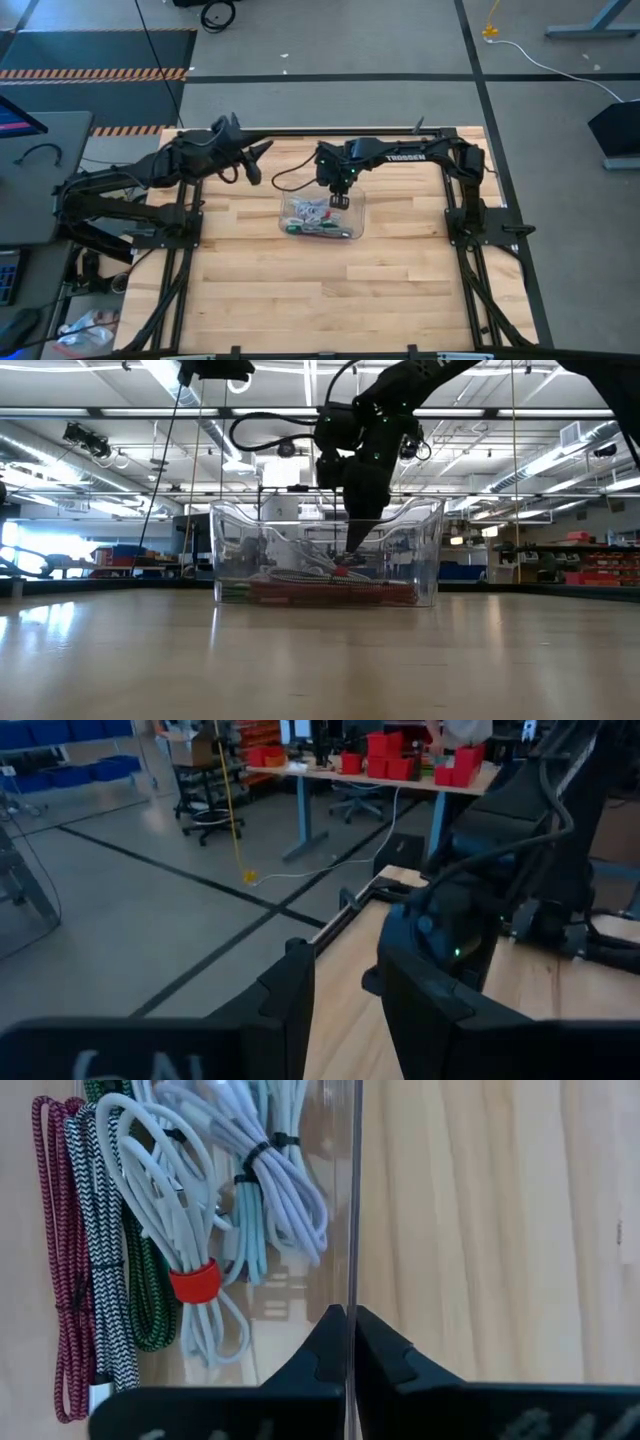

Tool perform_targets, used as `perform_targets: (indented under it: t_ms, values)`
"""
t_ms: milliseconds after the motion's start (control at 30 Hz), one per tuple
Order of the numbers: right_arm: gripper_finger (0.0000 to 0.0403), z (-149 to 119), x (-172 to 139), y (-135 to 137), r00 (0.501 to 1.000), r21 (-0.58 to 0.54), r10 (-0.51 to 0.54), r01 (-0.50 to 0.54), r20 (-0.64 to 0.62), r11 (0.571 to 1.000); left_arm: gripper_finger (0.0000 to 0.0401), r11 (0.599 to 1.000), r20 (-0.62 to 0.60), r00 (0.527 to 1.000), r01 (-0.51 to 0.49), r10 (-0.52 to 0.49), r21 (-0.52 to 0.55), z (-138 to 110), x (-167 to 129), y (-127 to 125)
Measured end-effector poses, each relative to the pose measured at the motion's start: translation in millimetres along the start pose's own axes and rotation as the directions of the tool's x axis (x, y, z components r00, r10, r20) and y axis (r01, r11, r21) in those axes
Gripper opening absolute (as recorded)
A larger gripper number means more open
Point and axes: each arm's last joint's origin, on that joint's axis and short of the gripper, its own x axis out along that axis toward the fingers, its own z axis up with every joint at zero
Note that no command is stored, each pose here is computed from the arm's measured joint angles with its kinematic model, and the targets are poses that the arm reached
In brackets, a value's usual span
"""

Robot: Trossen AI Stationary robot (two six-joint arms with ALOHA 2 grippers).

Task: Pick and place USB-C Cables
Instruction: Adjust the transparent bin on the table

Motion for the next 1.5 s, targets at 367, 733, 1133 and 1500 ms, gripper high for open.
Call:
perform_targets:
  t_ms: [367,733,1133,1500]
  values:
    - [0.0004,-1.0,-2.9,1.7,0.998,-0.113,0.06,-0.064,-0.036,0.991,0.0118,1.0,-0.1,0.995,0.005,-0.006,-0.004,-10.1,-1.5,0.6]
    - [0.0011,-0.1,-3.7,3.0,0.996,-0.125,0.077,-0.081,-0.034,0.989,0.0118,1.0,-0.1,0.995,0.005,-0.005,-0.003,-10.1,-1.4,0.7]
    - [0.0095,22.5,-25.2,-1.1,0.997,-0.137,-0.052,0.058,0.051,0.989,0.0118,1.0,-0.099,0.995,0.005,-0.006,-0.005,-10.0,-1.4,0.6]
    - [0.0098,22.6,-32.9,3.8,0.998,-0.094,-0.049,0.051,0.026,0.994,0.0118,1.0,-0.101,0.995,0.005,-0.006,-0.004,-10.2,-1.4,0.6]
